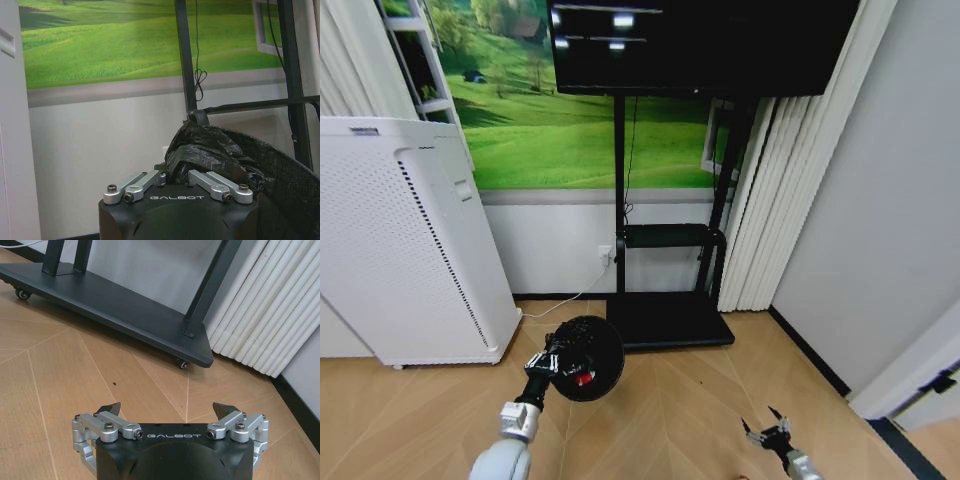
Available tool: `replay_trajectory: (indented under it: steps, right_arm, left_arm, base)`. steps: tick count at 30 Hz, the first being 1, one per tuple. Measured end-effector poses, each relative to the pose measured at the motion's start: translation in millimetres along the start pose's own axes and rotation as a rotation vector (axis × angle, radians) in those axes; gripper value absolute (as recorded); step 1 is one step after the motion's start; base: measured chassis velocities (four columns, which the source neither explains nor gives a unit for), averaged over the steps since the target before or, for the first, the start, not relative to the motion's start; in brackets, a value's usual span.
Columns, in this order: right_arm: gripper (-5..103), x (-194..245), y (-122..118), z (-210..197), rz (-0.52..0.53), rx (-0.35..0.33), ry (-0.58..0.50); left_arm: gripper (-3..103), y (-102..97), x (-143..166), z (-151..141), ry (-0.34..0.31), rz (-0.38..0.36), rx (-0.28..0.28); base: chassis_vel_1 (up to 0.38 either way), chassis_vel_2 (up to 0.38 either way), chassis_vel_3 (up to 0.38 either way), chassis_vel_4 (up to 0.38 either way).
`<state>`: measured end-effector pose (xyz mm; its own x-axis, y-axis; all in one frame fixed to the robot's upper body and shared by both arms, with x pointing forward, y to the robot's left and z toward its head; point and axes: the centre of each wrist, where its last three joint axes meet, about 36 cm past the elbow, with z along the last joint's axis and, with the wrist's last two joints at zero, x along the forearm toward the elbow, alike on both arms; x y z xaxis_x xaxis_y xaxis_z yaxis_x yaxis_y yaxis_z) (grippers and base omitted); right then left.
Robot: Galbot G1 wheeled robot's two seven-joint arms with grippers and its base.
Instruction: Pick up the trash bin and place the garbage on the floor into it.
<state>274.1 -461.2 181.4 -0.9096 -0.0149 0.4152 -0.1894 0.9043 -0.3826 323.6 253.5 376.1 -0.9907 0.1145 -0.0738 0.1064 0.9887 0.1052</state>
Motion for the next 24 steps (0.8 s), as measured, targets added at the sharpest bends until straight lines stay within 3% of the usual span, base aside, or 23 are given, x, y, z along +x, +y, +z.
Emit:
replay_trajectory:
  steps: [16, 24]
  right_arm:
    - [100, 2.9, -3.5, 10.7, -0.04, -0.008, -0.002]
    - [100, 3.0, -4.6, 15.9, -0.079, 0.037, 0.005]
  left_arm:
    - [7, -3.3, -0.9, -0.1, -0.002, -0.004, 0.004]
    - [7, -3.8, -1.2, 2.1, 0.002, -0.006, 0.003]
  base:
    - [0.099, -0.15, -0.104, 0.158]
    - [0.022, -0.001, -0.029, 0.01]
